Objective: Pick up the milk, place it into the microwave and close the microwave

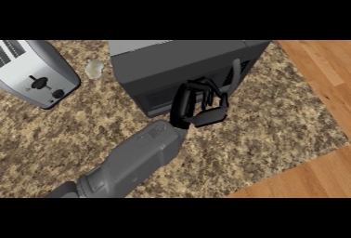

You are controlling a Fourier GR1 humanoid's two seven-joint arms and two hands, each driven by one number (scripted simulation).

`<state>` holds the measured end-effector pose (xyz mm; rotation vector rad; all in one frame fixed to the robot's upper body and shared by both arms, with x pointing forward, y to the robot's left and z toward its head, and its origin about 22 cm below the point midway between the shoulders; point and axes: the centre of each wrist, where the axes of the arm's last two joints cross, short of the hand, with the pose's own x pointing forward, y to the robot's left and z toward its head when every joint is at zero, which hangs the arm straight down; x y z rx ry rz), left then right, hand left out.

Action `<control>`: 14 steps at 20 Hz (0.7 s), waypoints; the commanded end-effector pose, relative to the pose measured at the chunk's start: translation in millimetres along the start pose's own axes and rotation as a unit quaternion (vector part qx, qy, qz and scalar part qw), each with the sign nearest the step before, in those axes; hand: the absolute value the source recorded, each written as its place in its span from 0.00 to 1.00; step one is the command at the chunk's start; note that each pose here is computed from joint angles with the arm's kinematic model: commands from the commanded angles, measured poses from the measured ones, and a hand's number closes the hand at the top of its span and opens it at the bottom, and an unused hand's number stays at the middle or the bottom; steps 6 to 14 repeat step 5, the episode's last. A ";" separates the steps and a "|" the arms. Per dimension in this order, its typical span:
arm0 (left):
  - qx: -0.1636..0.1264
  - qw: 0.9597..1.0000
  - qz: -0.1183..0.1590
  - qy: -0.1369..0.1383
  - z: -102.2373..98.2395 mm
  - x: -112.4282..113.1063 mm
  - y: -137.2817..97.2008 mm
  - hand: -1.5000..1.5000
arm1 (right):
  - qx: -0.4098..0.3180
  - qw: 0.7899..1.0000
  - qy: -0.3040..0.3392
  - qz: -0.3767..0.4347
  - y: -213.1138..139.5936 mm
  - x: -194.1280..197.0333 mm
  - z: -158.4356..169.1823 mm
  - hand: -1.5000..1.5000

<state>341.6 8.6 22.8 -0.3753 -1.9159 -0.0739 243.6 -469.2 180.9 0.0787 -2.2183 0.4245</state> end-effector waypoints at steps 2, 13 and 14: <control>0.011 1.000 -0.006 0.000 -24.0 9.2 4.0 1.00 | 0.005 1.000 -0.009 -0.001 -10.4 4.9 -5.7 0.00; 0.009 1.000 -0.012 -0.004 -24.9 9.3 3.4 1.00 | -0.001 1.000 -0.009 -0.005 -14.9 4.3 -5.2 0.00; 0.009 1.000 -0.012 -0.004 -24.9 9.3 3.4 1.00 | -0.001 1.000 -0.009 -0.005 -14.9 4.3 -5.2 0.00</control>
